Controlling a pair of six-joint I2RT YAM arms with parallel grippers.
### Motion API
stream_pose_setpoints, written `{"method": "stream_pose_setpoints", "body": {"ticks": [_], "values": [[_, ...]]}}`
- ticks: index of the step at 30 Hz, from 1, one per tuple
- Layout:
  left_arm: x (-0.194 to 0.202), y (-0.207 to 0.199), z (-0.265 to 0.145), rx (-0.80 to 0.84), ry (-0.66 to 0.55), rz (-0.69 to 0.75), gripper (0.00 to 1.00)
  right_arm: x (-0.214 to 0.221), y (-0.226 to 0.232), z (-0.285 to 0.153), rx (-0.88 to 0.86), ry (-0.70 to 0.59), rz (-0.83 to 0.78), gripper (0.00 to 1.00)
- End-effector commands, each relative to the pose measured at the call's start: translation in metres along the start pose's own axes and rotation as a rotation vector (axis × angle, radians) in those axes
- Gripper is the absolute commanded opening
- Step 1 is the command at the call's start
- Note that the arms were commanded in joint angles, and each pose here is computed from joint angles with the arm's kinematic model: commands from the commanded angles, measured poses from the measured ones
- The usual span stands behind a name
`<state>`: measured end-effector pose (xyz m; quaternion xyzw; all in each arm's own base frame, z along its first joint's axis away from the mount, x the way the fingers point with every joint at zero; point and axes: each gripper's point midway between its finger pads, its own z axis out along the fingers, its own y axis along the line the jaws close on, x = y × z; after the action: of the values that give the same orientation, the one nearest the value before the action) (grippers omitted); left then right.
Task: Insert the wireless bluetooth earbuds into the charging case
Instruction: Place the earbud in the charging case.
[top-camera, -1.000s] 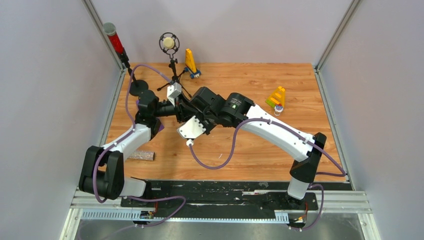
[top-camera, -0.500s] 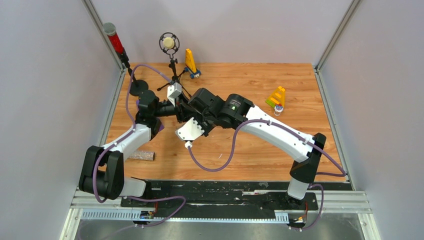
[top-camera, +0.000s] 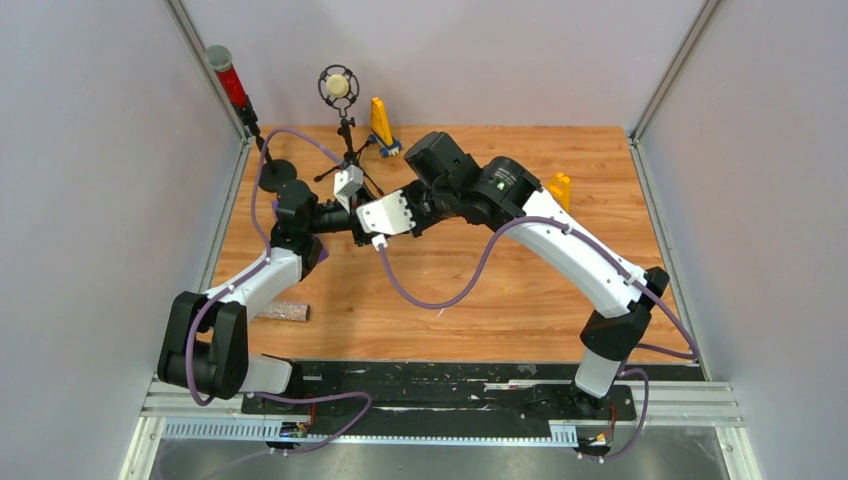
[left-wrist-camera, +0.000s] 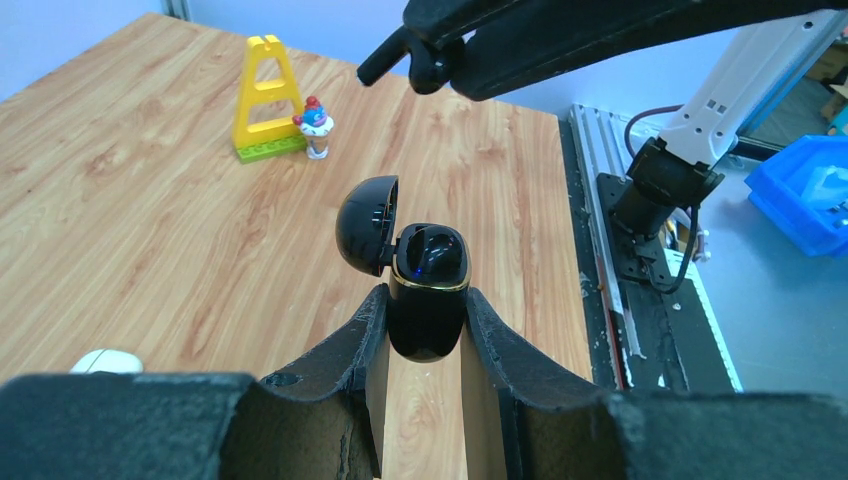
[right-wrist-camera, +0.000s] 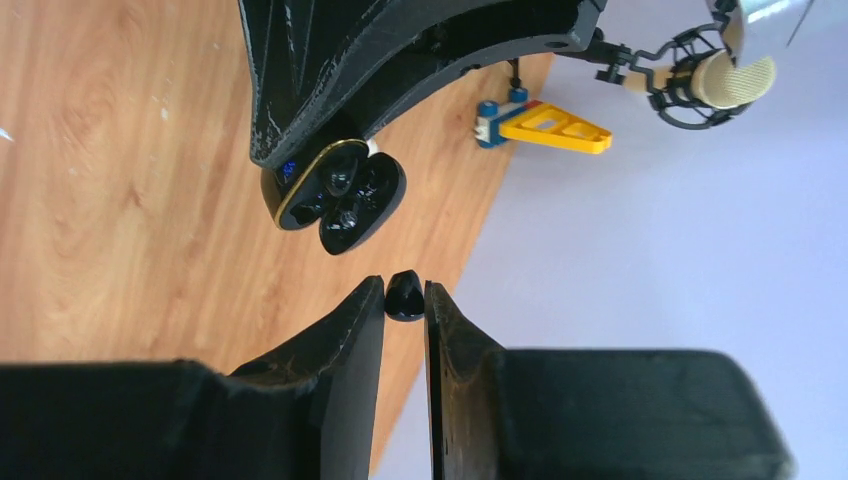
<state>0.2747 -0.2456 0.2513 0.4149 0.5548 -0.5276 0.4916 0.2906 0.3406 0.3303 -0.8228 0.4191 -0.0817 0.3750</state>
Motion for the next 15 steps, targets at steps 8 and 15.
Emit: {"method": "stream_pose_setpoints", "body": {"ticks": [8,15], "values": [[-0.023,-0.011,0.001,0.055,-0.017,0.086,0.00,-0.006,-0.017,-0.056,-0.002,-0.385,0.375,0.23],[-0.025,-0.016,0.001,0.085,-0.010,0.094,0.00,-0.008,-0.008,-0.075,-0.116,-0.617,0.634,0.23]]}}
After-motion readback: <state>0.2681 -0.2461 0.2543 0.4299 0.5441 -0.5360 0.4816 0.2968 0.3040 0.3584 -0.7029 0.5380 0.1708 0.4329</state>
